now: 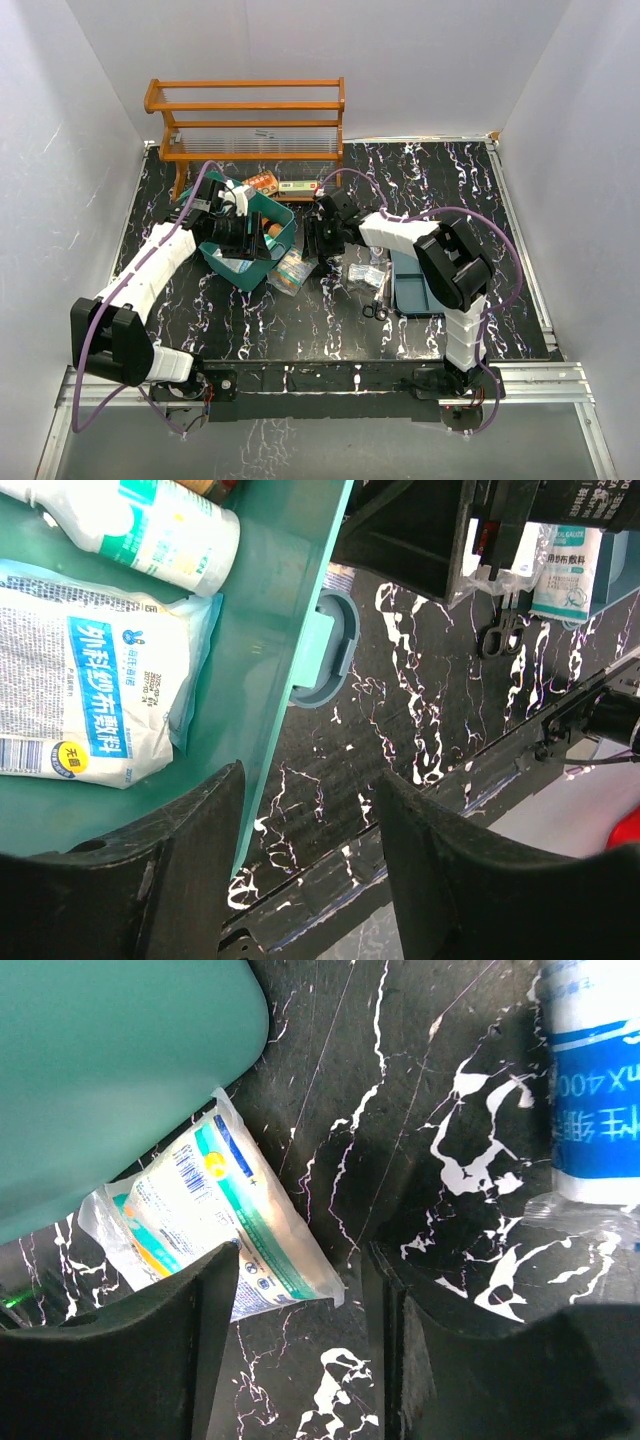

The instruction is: Organize the medicine kit

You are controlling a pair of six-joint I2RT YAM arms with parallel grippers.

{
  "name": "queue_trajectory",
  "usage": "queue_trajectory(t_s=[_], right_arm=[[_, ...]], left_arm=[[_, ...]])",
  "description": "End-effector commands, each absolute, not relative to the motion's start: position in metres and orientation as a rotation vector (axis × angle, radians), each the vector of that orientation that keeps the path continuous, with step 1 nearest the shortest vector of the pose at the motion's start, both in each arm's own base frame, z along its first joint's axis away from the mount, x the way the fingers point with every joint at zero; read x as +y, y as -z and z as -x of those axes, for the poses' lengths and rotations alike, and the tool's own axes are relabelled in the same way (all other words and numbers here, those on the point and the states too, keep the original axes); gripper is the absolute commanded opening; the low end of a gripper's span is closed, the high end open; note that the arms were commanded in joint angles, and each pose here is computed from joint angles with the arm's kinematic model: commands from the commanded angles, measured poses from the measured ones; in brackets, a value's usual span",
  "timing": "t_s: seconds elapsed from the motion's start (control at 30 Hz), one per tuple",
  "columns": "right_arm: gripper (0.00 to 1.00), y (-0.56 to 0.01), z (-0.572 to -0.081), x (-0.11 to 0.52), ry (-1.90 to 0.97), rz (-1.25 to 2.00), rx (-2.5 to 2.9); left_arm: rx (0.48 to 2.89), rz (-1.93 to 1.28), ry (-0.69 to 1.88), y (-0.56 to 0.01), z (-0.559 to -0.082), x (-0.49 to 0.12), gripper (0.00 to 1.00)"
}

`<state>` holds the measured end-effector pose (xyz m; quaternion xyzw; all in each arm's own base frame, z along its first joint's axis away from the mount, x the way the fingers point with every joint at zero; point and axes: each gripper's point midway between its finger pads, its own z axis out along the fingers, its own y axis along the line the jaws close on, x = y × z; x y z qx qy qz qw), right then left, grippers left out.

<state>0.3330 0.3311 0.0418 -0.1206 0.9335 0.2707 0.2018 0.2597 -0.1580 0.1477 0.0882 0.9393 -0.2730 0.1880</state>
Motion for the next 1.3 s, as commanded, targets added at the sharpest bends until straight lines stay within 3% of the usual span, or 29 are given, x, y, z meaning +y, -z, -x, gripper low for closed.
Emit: queue_trajectory(t_s=[0.0, 0.23, 0.4, 0.57, 0.93, 1.27], right_arm=[[0.49, -0.053, -0.338, 0.347, -0.856, 0.367, 2.539], [0.38, -0.043, -0.328, 0.346, -0.886, 0.401, 2.556], [0.21, -0.044, -0.331, 0.339, -0.833, 0.376, 2.553], [0.01, -0.051, -0.333, 0.326, -0.755, 0.355, 2.527], [0.00, -0.097, -0.332, 0.269, -0.491, 0.274, 2.399], [0.00, -0.182, -0.333, 0.251, -0.484, 0.219, 2.225]], left_arm=[[2.679, -0.276, 0.834, -0.147, -0.246, -0.162, 0.52], [2.671, -0.305, 0.860, -0.148, -0.244, -0.165, 0.42], [2.688, -0.324, 0.923, -0.143, -0.241, -0.171, 0.32], [2.692, -0.353, 0.966, -0.143, -0.238, -0.174, 0.30], [2.616, -0.363, 1.179, -0.154, -0.240, -0.199, 0.34], [2.451, -0.175, 0.981, -0.182, -0.295, -0.194, 0.47]])
